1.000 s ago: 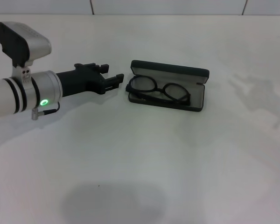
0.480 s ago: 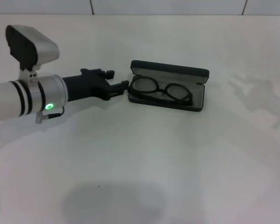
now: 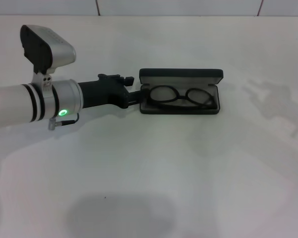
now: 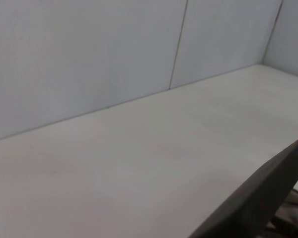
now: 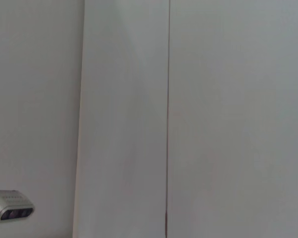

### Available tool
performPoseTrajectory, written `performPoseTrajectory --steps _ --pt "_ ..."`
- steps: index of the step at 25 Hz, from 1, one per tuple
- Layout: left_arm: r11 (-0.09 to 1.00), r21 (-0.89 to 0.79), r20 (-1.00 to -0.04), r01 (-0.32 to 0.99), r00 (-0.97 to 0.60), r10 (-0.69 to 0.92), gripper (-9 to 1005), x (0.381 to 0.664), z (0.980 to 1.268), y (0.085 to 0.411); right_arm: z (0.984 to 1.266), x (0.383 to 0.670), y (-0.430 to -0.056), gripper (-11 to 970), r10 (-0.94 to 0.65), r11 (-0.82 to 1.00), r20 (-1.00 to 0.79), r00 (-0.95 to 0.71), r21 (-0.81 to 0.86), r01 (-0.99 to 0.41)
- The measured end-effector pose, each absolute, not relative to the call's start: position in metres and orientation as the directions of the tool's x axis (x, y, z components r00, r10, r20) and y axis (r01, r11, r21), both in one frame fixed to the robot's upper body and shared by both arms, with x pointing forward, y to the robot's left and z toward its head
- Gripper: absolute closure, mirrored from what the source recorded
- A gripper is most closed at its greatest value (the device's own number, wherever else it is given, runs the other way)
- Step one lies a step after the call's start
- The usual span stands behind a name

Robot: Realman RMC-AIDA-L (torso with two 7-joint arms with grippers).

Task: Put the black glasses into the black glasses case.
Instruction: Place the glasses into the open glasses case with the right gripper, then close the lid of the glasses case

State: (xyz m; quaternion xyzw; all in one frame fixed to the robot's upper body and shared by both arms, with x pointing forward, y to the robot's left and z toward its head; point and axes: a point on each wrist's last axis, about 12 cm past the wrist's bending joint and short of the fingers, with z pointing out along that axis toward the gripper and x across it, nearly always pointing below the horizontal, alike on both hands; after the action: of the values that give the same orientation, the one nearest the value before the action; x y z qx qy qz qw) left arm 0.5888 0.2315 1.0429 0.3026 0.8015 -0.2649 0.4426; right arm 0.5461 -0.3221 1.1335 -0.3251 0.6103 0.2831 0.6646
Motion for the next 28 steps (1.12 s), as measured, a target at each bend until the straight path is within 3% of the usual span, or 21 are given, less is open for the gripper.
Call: performPoseTrajectory --steps 6,13,20,28 --pt "0.686 -0.193 -0.892 0.702 -0.416 0.174 394 0.588 1.048 0.235 1.132 0.546 -0.323 750 -0.031 0.632 -0.996 0.087 -0.087 -0.77" --pt "0.742 -0.265 -0.946 0.616 -0.316 -0.075 396 0.584 1.073 0.268 1.13 0.544 -0.325 750 -0.037 0.64 -0.995 0.09 -0.093 -0.763" --pt "0.618 -0.258 -0.935 0.743 -0.353 0.034 402 0.619 1.104 0.209 1.126 0.544 -0.321 750 -0.037 0.63 -0.995 0.091 -0.094 -0.771" --pt "0.626 -0.19 -0.885 0.756 -0.409 0.224 406 0.643 1.106 0.158 1.12 0.543 -0.318 750 -0.025 0.627 -0.997 0.075 -0.075 -0.776"
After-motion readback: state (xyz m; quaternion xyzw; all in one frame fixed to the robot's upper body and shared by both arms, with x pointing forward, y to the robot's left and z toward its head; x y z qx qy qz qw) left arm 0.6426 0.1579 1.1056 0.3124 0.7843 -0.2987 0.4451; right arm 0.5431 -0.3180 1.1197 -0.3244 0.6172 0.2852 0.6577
